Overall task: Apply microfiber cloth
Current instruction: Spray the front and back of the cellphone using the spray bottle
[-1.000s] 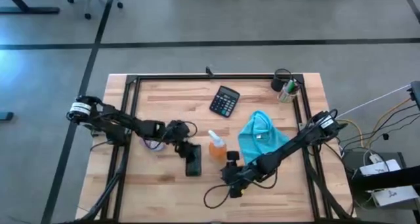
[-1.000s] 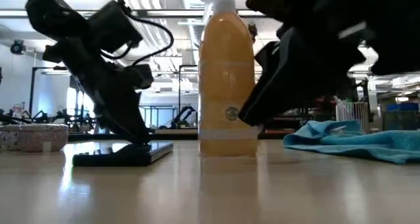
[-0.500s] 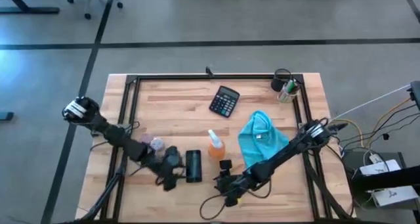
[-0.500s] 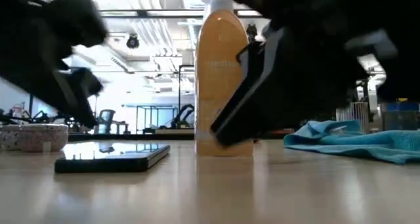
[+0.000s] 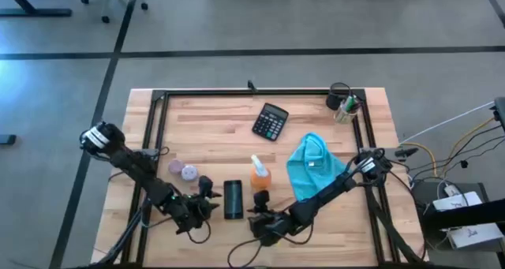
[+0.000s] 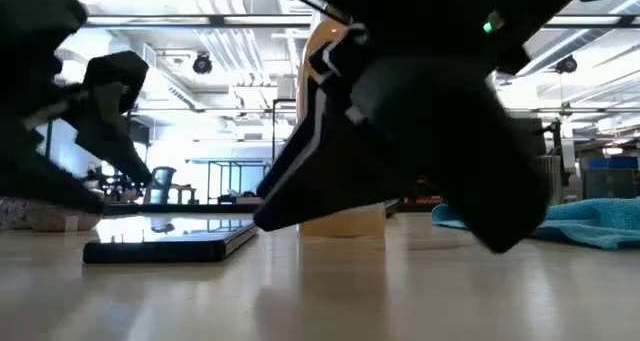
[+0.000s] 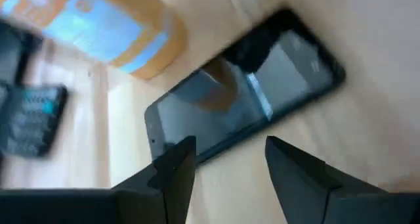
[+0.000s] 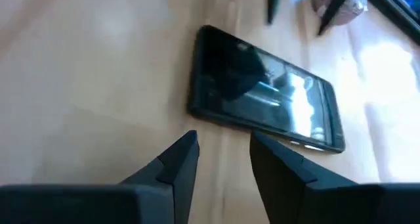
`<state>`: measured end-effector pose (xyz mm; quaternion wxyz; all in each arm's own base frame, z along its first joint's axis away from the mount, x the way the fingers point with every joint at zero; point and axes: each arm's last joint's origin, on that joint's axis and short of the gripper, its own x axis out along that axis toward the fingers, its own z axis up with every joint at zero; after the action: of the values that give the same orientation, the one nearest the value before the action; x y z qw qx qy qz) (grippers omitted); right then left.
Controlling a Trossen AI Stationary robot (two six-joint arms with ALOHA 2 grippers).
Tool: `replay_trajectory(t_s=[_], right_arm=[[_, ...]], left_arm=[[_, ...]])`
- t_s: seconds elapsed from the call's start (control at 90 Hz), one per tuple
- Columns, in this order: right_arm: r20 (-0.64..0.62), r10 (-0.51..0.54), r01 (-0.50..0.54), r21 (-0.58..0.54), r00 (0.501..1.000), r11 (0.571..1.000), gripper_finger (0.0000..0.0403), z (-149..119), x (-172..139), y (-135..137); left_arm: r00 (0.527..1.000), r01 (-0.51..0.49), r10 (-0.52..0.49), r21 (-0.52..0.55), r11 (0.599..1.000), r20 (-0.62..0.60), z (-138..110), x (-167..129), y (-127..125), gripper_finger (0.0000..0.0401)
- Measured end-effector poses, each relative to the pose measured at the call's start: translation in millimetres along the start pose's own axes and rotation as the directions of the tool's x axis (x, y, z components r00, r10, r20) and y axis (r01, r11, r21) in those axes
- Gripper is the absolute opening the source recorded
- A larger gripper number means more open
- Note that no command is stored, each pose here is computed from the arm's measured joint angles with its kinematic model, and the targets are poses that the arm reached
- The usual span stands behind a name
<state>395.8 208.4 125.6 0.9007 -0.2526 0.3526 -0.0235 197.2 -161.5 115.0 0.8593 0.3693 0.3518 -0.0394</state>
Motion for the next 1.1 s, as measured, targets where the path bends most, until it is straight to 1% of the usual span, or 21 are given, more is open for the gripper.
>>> replay_trajectory(t_s=[0.056,0.122,0.3,0.389,0.5,0.544,0.589,0.656,0.711,0.756,0.833,0.9,0.956,1.011,1.1], right_arm=[[-0.023,-0.023,0.023,-0.032,0.999,0.999,0.0129,-2,2,-3],[-0.043,-0.042,0.039,-0.071,0.998,0.997,0.0132,-5,4,-7],[-0.065,-0.058,0.048,-0.141,0.996,0.989,0.0138,-9,16,-17],[-0.065,-0.056,0.043,-0.177,0.996,0.983,0.0137,-10,20,-18],[-0.062,-0.052,0.037,-0.223,0.997,0.974,0.0132,-11,23,-17],[-0.063,-0.047,0.032,-0.226,0.997,0.974,0.013,-11,23,-17],[-0.065,-0.043,0.028,-0.219,0.997,0.975,0.0128,-11,23,-17],[-0.064,-0.039,0.024,-0.215,0.997,0.976,0.0126,-10,21,-18],[-0.063,-0.036,0.021,-0.216,0.997,0.976,0.0126,-9,21,-19],[-0.062,-0.036,0.021,-0.224,0.997,0.974,0.0128,-7,20,-19],[-0.062,-0.029,0.012,-0.249,0.998,0.968,0.0135,-5,21,-20],[-0.065,-0.025,0.007,-0.258,0.998,0.966,0.0142,-5,24,-23],[-0.067,-0.022,0.004,-0.262,0.998,0.965,0.0148,-6,25,-25],[-0.069,-0.006,-0.012,-0.259,0.998,0.966,0.0154,-6,28,-28],[-0.071,0.009,-0.028,-0.262,0.997,0.965,0.0163,-7,31,-31]], left_arm=[[1.0,0.003,-0.003,0.076,0.997,-0.005,-1,4,-4,0.0172],[1.0,0.004,-0.001,0.189,0.982,-0.015,-2,10,-9,0.0175],[1.0,0.003,0.0,0.327,0.945,-0.007,-2,19,-17,0.018],[1.0,0.0,-0.002,0.372,0.928,0.003,-1,20,-18,0.0178],[1.0,-0.015,0.014,0.365,0.931,0.003,0,20,-14,0.017],[0.999,-0.03,0.033,0.372,0.928,-0.003,0,18,-12,0.0165],[0.998,-0.044,0.056,0.4,0.915,-0.017,1,16,-8,0.016],[0.998,-0.043,0.058,0.406,0.913,-0.024,6,12,-2,0.0153],[0.998,-0.002,0.032,0.436,0.9,-0.062,9,10,4,0.0146],[0.99,0.059,0.008,0.462,0.885,-0.142,6,11,11,0.014],[0.977,0.128,-0.037,0.441,0.888,-0.209,14,11,22,0.0131],[0.962,0.172,-0.056,0.44,0.882,-0.266,12,13,30,0.0125],[0.958,0.204,-0.084,0.444,0.873,-0.275,11,17,31,0.0123],[0.958,0.233,-0.114,0.484,0.844,-0.263,11,19,32,0.0124],[0.966,0.24,-0.134,0.568,0.788,-0.222,12,22,29,0.0129]])
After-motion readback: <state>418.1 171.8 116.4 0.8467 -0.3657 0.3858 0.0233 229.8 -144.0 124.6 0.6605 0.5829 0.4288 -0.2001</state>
